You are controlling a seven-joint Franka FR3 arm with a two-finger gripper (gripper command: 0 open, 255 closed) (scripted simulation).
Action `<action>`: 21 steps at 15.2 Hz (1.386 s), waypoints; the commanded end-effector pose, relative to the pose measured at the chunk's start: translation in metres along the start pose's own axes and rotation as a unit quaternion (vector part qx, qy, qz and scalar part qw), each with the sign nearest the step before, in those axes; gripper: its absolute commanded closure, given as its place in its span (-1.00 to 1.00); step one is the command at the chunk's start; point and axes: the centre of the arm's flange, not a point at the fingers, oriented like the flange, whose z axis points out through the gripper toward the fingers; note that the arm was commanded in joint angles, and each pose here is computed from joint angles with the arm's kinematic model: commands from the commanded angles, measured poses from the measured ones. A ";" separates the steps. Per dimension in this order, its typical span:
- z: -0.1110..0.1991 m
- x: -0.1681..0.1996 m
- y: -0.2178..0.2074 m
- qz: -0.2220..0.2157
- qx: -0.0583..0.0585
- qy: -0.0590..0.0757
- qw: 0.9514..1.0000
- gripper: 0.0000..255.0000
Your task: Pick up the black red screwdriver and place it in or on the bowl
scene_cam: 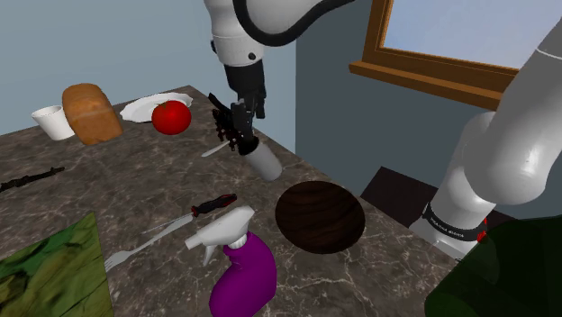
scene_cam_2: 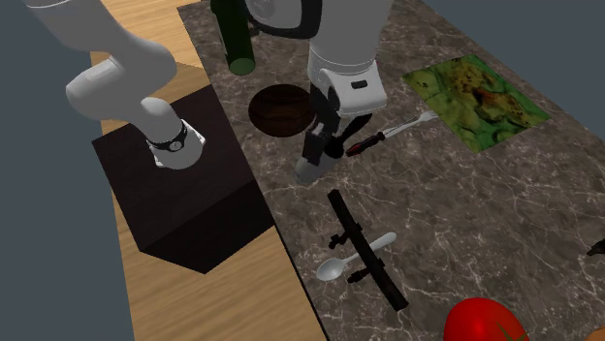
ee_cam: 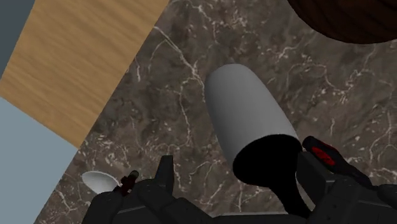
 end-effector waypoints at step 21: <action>0.087 0.107 -0.193 -0.207 -0.013 -0.003 0.978 -1.00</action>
